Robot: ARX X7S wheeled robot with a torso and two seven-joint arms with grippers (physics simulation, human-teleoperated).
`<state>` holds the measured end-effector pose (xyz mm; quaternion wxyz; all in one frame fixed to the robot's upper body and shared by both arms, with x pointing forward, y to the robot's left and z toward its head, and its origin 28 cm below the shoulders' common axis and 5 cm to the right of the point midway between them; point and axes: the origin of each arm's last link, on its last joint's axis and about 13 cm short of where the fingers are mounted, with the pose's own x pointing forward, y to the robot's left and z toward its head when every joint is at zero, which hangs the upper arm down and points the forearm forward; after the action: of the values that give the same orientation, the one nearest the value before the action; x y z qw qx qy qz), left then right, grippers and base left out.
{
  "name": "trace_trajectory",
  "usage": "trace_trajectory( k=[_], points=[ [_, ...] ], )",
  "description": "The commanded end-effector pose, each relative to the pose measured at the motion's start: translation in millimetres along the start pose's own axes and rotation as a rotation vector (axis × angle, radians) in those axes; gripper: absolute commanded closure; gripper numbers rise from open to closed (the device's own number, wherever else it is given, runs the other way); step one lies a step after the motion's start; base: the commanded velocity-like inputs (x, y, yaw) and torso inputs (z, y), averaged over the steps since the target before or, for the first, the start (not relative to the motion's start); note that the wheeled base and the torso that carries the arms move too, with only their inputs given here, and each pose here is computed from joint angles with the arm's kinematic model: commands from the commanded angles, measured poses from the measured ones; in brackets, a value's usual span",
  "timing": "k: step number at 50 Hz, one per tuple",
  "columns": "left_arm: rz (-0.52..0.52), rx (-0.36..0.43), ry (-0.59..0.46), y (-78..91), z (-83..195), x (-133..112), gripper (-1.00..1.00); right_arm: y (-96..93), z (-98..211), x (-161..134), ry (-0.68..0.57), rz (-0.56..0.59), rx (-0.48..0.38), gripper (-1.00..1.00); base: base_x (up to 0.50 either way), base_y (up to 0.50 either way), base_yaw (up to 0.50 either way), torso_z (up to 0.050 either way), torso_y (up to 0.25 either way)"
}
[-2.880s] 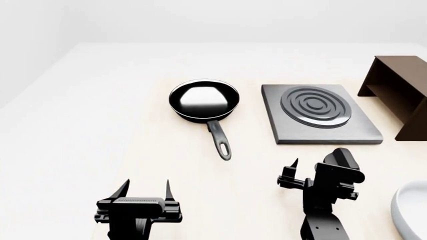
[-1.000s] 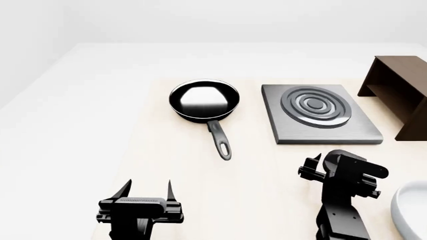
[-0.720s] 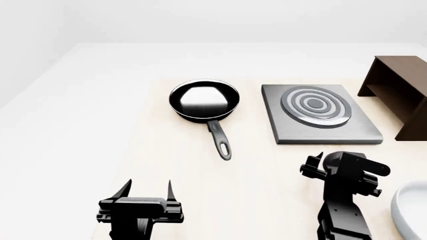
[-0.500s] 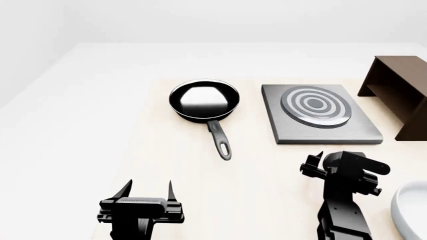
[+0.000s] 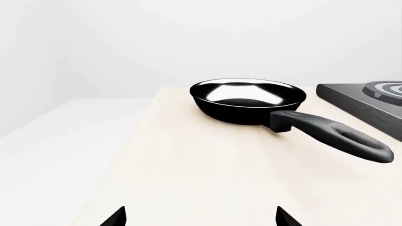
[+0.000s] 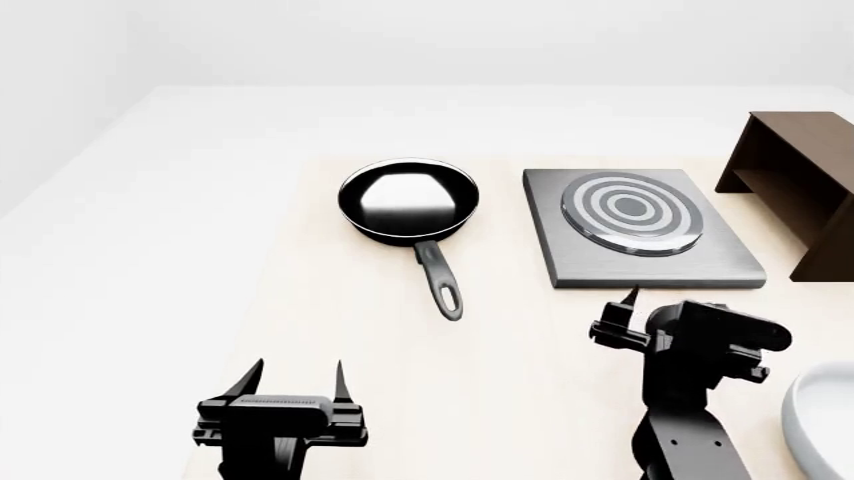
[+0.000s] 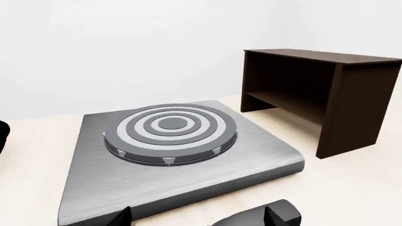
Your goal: Turn on the stove.
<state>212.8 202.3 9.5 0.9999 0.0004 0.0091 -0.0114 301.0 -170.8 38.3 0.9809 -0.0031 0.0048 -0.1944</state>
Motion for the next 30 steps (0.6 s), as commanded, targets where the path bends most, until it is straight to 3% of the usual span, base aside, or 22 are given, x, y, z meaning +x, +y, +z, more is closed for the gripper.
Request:
trace_trajectory(
  k=[1,15,30],
  points=[
    [0.002,-0.002,-0.006,0.6,2.0,-1.5,-1.00,14.5,24.8,-52.7,-0.124,0.120,-0.008,-1.00,0.00,0.00,0.00,0.000,0.000],
    [-0.007,0.001,-0.028,-1.5,7.5,-8.2,-1.00,32.1,19.1,-133.5,-0.255,0.349,-0.034,-1.00,0.00,0.00,0.00,0.000,0.000],
    [-0.019,0.005,-0.034,-3.8,8.7,-11.3,-1.00,35.1,4.4,-147.0,-0.257,0.381,-0.038,-1.00,0.00,0.00,0.00,0.000,0.000]
  ],
)
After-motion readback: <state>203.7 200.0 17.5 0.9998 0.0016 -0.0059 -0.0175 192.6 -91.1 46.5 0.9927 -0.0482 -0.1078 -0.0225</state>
